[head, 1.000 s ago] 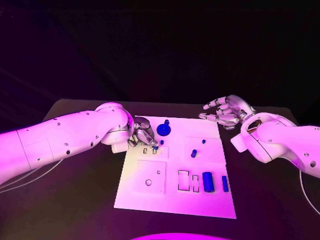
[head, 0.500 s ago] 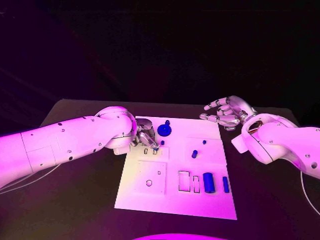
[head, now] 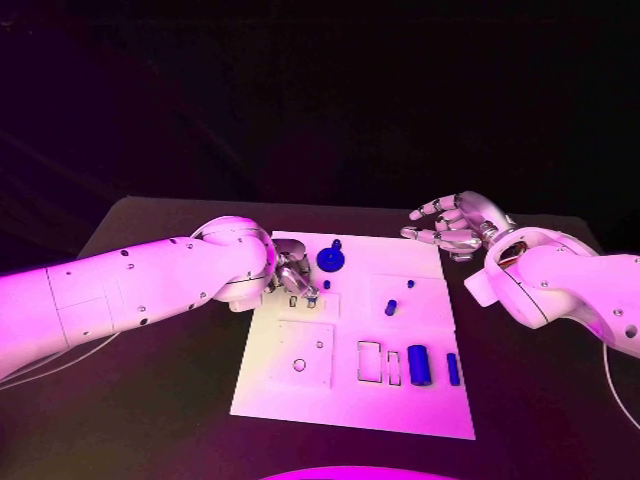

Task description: Assemble the parts on the task board

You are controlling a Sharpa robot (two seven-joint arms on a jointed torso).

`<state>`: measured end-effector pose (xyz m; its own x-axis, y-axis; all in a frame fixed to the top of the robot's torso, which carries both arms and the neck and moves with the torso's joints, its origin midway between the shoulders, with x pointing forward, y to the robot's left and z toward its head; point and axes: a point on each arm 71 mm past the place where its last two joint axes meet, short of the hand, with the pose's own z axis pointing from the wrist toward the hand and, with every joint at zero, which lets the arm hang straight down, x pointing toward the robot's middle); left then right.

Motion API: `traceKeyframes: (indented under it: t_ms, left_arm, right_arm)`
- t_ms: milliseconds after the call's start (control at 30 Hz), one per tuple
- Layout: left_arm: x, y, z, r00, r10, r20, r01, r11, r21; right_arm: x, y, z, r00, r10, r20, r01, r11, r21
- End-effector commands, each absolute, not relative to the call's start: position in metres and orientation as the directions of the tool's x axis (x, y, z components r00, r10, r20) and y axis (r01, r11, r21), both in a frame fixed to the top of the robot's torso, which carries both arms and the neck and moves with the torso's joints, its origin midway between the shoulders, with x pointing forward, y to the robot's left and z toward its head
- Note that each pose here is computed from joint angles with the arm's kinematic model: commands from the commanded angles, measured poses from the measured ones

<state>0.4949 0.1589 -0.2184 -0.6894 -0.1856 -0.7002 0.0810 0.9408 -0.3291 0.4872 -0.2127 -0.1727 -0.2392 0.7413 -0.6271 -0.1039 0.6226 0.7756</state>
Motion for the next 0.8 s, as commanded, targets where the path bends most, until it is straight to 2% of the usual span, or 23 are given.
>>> traceKeyframes:
  t_ms: [33, 800]
  left_arm:
    - [0.4946, 0.1584, -0.2194, -0.683, -0.177, -0.709, 0.086, 0.944, -0.318]
    - [0.4897, 0.1603, -0.2279, -0.716, -0.150, -0.682, 0.090, 0.949, -0.302]
  right_arm:
    - [0.4866, -0.2108, -0.1727, -0.250, 0.734, -0.631, -0.118, 0.624, 0.772]
    - [0.4870, -0.2114, -0.1736, -0.258, 0.731, -0.632, -0.113, 0.627, 0.771]
